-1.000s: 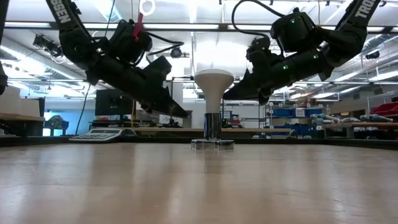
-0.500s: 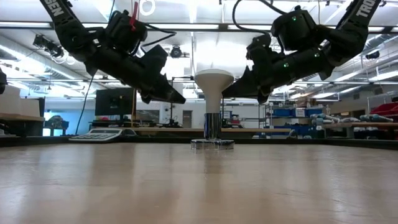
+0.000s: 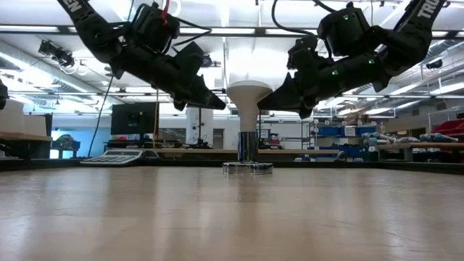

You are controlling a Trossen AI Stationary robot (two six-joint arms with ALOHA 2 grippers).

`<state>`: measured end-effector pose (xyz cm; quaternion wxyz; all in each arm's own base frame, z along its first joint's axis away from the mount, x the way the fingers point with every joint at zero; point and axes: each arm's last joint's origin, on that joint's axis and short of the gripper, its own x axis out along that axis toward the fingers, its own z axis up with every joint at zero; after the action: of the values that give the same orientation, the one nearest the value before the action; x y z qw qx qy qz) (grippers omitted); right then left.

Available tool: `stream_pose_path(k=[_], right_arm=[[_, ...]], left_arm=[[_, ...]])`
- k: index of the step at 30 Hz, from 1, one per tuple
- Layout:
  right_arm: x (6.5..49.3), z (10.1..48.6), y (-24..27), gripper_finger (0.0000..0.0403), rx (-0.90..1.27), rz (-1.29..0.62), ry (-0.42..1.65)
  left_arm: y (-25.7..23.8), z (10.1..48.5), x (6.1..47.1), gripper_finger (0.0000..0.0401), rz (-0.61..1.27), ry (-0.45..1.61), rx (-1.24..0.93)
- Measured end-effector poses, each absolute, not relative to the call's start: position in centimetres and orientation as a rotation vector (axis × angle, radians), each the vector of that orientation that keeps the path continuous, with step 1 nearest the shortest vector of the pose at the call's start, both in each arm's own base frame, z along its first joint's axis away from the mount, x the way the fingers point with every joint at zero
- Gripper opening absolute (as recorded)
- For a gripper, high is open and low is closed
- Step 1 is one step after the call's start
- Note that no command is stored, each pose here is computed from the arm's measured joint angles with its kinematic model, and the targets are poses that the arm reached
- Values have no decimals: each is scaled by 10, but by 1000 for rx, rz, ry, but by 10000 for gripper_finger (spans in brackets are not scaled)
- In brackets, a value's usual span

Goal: Screw lightbulb
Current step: Remove the lightbulb from the lamp

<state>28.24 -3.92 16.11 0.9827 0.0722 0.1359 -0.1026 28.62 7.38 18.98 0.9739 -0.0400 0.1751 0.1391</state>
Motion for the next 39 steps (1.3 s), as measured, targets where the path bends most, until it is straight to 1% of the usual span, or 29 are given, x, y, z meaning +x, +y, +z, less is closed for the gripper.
stream_pose_path(k=[7, 15, 26, 32, 39], right_arm=[[282, 161, -39, 12, 145, -206, 273], [282, 163, -39, 12, 146, -201, 272], [270, 191, -37, 11, 140, -180, 209], [265, 200, -36, 11, 138, -178, 200], [262, 207, -35, 11, 131, -175, 172]], left_arm=[[75, 191, 288, 0, 294, 400, -67], [75, 191, 288, 0, 298, 403, -44], [75, 192, 288, 0, 296, 405, -18], [75, 192, 288, 0, 295, 405, -18], [73, 204, 282, 0, 297, 388, -12]])
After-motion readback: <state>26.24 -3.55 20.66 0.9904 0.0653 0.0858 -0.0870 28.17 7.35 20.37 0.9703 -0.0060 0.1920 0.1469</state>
